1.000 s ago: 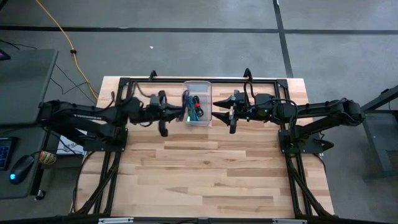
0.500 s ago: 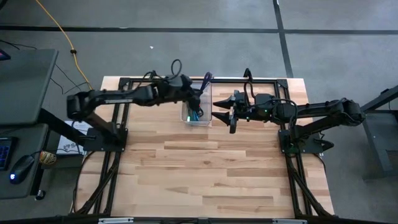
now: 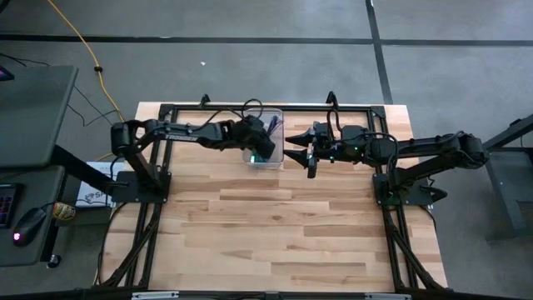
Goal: Pick and place USB-C Cables
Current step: Put the purple charger cable into the transparent bin
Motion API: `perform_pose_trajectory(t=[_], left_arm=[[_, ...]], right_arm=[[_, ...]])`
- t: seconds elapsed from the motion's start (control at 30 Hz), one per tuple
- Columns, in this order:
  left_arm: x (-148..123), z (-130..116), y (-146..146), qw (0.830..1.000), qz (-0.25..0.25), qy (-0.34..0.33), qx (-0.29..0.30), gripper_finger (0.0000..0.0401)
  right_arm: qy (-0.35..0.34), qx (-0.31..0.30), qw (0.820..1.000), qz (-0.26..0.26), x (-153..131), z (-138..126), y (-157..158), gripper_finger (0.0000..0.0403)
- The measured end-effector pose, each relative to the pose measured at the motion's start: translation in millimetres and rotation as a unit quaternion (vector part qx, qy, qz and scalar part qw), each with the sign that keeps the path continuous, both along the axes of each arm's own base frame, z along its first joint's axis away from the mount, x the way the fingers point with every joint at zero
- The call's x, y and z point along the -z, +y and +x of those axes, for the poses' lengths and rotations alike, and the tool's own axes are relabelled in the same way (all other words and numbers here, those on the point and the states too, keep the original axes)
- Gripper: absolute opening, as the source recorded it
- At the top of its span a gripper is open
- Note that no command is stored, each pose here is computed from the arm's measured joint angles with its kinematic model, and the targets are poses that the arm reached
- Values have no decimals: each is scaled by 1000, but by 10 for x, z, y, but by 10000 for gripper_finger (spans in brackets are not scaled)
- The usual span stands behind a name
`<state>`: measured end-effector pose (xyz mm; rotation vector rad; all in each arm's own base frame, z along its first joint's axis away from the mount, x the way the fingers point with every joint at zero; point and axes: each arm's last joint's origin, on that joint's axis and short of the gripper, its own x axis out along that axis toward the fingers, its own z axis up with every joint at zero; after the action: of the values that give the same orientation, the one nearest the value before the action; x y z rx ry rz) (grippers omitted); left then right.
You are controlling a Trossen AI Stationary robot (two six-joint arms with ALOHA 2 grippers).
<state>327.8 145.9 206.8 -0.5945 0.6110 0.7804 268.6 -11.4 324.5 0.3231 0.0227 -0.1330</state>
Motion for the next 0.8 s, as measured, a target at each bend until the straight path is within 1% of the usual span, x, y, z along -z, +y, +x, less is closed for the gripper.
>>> perform_pose_trajectory(t=[0.1,0.2,0.3,0.47,0.8], left_arm=[[25,-11,-6,1000,-1,11,-17,0],[51,-33,-17,999,1,29,-20,0],[81,-56,-10,999,-4,34,-23,0],[125,-70,-12,999,-11,40,-11,0],[166,-109,-35,997,-12,80,18,0]], right_arm=[[-2,0,1000,12,0,0,0,226],[-4,1,1000,29,0,0,0,226],[-5,5,999,35,0,0,-2,226],[-4,6,999,34,0,0,-3,226],[-4,6,999,34,0,0,-3,226]])
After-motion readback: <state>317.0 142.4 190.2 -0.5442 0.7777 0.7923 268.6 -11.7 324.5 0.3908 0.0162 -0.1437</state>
